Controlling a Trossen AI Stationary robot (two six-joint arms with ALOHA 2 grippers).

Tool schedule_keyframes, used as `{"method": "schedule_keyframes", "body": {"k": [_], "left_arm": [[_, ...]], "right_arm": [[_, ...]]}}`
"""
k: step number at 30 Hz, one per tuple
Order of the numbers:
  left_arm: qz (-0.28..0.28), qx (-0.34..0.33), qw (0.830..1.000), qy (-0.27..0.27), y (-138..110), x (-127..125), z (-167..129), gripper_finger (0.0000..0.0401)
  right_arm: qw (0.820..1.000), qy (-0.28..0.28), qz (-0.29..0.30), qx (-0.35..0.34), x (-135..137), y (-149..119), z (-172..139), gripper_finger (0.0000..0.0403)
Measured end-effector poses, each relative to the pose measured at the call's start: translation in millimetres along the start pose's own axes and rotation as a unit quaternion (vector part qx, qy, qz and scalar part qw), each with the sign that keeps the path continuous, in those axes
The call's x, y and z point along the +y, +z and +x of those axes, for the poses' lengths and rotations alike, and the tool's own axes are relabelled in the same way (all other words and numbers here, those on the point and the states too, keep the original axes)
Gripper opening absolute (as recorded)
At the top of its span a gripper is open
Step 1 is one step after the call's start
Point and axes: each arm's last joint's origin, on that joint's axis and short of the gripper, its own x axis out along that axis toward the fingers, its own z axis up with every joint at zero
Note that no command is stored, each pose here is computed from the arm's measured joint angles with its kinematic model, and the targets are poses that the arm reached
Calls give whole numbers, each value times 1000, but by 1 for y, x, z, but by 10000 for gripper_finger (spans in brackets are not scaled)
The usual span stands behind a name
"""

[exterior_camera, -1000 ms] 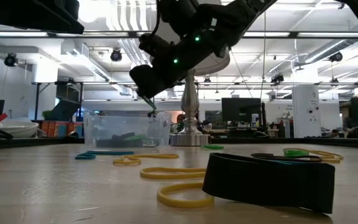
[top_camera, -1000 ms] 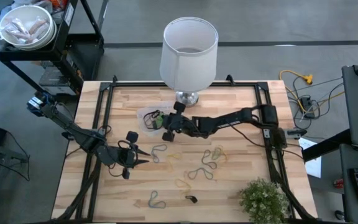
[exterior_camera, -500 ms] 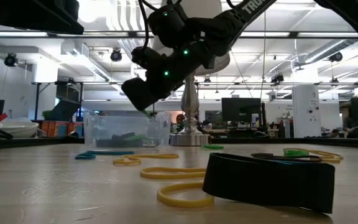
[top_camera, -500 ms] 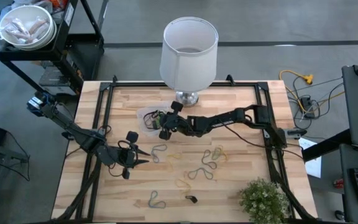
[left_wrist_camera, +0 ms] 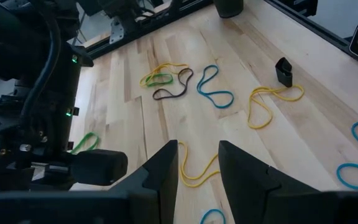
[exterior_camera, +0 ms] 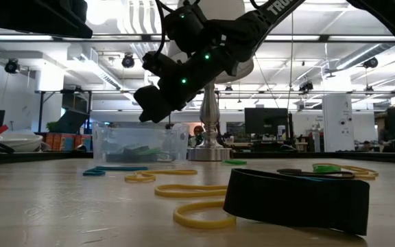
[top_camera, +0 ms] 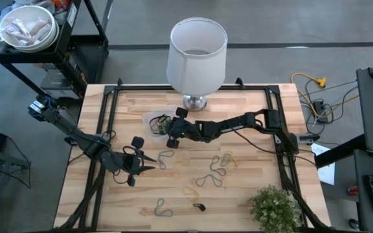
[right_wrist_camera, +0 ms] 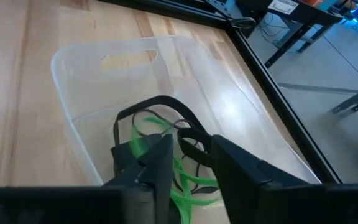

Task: Pick and place rubber bands into bin
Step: Put the green rubber band into the transparent bin, then put the blue rubber band into the transparent bin

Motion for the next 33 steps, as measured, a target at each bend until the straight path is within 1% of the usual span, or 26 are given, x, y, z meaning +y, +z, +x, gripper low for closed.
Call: {"method": "schedule_keyframes", "body": {"k": [3, 6, 10, 15, 20, 22, 25, 27, 31, 33], "left_arm": [[0, 0, 1000, 0, 0, 0, 0, 100], [0, 0, 1000, 0, 0, 0, 0, 100], [3, 7, 1000, -2, -4, -1, 1, 100], [-3, 19, 1000, -8, -13, -3, 3, 100], [-2, 23, 999, -42, -20, -6, 4, 100], [-8, 22, 998, -54, -20, -7, 4, 100], [-30, 24, 998, -55, -21, -7, 5, 100], [-35, 34, 997, -54, -23, -10, 8, 100], [-15, 75, 995, -59, -31, -19, 24, 100], [3, 100, 993, -61, -34, -25, 34, 100]], "right_arm": [[1000, 0, -5, -1, 0, 1, -1, 129], [1000, 3, -24, 1, 0, 4, -5, 142], [998, 21, -57, 14, 8, 13, -25, 148], [992, 59, -101, 54, 20, 25, -65, 143], [982, 98, -130, 96, 35, 32, -115, 134], [978, 112, -133, 116, 41, 32, -135, 131], [973, 127, -132, 143, 48, 31, -162, 127], [971, 135, -126, 154, 53, 31, -179, 124], [966, 151, -126, 170, 69, 25, -204, 120], [965, 159, -130, 165, 77, 24, -211, 118]]}}
